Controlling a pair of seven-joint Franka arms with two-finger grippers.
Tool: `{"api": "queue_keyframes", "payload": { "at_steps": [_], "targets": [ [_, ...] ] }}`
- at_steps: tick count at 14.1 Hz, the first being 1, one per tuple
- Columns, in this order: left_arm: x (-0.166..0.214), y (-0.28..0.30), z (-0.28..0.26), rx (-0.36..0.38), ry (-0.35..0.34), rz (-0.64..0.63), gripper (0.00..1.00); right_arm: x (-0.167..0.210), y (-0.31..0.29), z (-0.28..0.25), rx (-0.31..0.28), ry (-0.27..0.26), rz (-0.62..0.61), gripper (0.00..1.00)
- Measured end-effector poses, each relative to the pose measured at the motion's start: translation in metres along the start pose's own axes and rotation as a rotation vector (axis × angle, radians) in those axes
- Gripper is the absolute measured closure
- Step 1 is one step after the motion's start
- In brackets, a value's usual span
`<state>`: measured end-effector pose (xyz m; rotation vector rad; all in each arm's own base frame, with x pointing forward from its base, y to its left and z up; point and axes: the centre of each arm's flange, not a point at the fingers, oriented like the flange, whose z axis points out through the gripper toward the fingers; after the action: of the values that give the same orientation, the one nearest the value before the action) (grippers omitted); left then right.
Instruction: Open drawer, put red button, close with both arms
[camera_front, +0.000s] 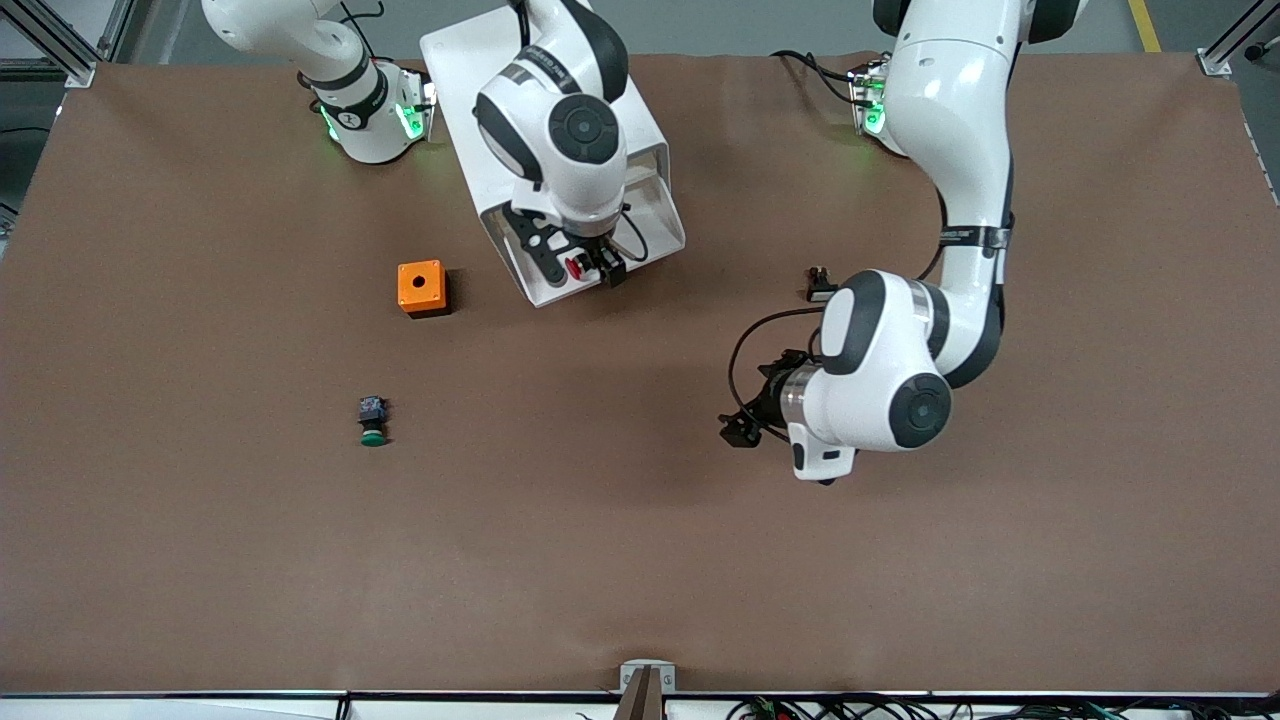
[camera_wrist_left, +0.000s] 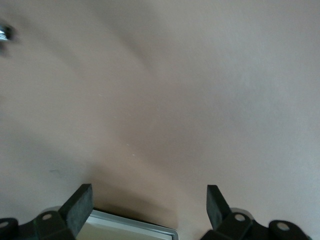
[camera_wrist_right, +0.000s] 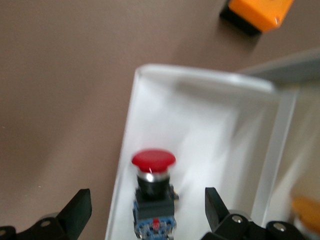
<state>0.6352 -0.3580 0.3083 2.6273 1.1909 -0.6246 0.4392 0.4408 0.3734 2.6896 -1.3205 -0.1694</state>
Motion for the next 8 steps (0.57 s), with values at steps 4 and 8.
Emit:
{"api": "queue_keyframes", "payload": {
  "at_steps": [4,8],
  "targets": [
    [-0.030,0.016,0.049,-0.013,0.042,0.076,0.00,0.116,0.001,-0.051,-0.024,-0.039,-0.197,0.00],
    [-0.074,0.020,0.108,-0.007,0.106,0.182,0.00,0.236,0.030,-0.087,-0.038,-0.042,-0.402,0.00]
  ]
}}
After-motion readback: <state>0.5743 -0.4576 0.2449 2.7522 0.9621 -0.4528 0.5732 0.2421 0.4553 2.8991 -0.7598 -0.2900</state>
